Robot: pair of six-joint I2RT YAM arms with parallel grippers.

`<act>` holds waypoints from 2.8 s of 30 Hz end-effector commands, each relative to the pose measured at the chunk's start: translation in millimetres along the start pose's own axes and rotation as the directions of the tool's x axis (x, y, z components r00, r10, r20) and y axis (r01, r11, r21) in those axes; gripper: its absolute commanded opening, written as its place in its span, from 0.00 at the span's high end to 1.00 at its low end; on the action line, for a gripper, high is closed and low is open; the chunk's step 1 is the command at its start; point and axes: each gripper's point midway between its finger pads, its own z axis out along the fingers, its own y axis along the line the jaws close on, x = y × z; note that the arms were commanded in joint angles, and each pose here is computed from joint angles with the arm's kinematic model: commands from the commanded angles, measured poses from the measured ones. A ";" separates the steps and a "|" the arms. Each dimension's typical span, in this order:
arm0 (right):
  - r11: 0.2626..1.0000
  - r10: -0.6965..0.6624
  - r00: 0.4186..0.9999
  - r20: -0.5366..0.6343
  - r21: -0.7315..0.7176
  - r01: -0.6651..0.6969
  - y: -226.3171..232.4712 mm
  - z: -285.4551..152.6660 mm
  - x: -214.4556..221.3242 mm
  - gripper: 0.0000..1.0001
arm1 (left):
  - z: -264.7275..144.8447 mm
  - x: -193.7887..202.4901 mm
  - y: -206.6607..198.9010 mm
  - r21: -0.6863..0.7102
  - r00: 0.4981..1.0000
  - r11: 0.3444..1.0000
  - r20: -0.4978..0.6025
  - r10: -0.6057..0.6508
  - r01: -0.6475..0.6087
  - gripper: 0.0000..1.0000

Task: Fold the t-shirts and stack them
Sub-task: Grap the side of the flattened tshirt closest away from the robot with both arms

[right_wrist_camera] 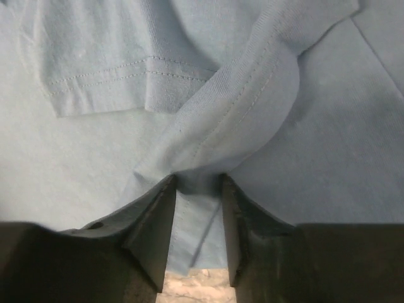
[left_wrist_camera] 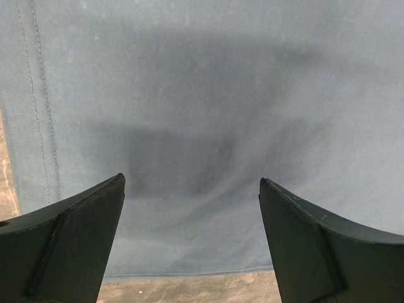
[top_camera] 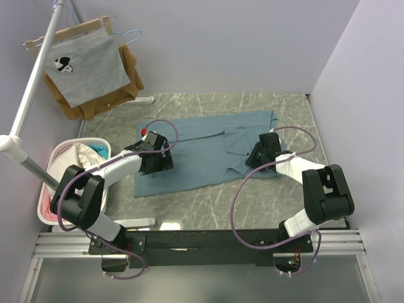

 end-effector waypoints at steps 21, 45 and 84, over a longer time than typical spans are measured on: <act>0.994 -0.023 0.987 0.162 -0.106 0.041 18.5 -61.7 -26.3 1.00 | -39.5 45.2 11.0 -0.056 0.997 0.996 -0.027 -0.068 0.067 0.08; 0.980 -0.106 0.993 0.059 -0.160 0.114 28.4 -46.4 -10.3 1.00 | -35.5 55.4 105.0 -0.291 0.874 0.826 0.207 -0.439 0.483 0.00; 1.000 -0.021 0.951 0.308 0.012 0.019 -8.1 -122.8 -54.6 1.00 | -69.9 -9.5 76.5 -0.130 0.901 0.914 0.268 -0.342 0.385 0.99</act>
